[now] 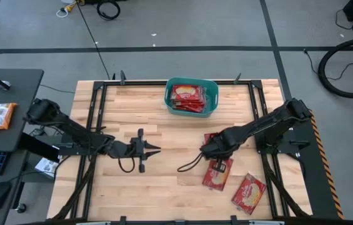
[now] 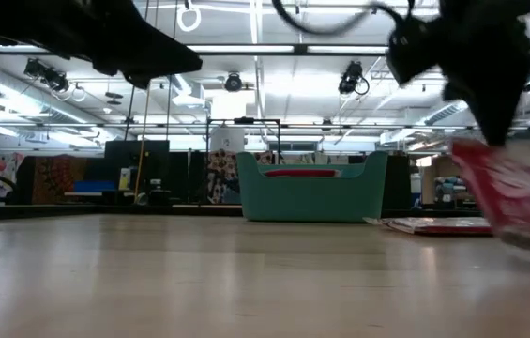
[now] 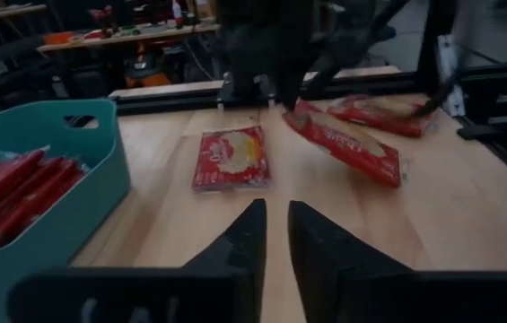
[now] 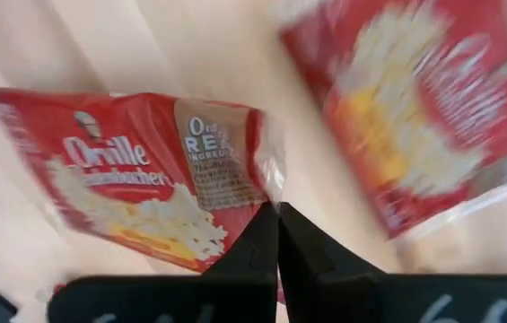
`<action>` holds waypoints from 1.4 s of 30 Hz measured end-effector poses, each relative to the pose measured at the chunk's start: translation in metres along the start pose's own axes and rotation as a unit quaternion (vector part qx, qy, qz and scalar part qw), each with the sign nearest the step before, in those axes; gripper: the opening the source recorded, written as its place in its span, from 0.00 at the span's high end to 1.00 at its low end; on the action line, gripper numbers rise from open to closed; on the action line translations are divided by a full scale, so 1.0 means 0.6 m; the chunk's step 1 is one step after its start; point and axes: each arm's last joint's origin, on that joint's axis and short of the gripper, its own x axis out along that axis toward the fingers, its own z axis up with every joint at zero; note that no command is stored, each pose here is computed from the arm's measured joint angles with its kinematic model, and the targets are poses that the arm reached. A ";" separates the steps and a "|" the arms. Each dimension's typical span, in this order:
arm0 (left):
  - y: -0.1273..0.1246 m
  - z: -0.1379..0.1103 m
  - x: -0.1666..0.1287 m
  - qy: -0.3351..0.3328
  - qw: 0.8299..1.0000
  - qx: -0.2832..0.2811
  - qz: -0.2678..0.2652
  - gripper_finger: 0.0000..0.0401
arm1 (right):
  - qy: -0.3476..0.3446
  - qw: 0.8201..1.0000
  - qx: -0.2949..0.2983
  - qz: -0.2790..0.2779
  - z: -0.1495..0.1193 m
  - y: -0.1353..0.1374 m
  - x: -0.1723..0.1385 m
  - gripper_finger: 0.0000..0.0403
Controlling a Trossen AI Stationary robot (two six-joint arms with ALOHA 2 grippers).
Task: Sort popcorn bags into baskets
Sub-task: Put the bottom left red popcorn bag into the blue bin
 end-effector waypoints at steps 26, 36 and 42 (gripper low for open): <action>0.011 -0.002 0.008 0.002 0.999 -0.029 0.017 0.75 | -0.303 0.947 -0.045 -0.093 0.104 -0.050 -0.230 1.00; 0.011 -0.005 0.008 0.011 1.000 -0.024 0.017 0.75 | -0.359 0.910 -0.092 -0.185 0.153 -0.106 -0.252 1.00; 0.012 -0.008 0.007 0.018 0.999 -0.019 0.018 0.75 | -0.377 0.872 -0.112 -0.291 0.160 -0.133 -0.272 0.99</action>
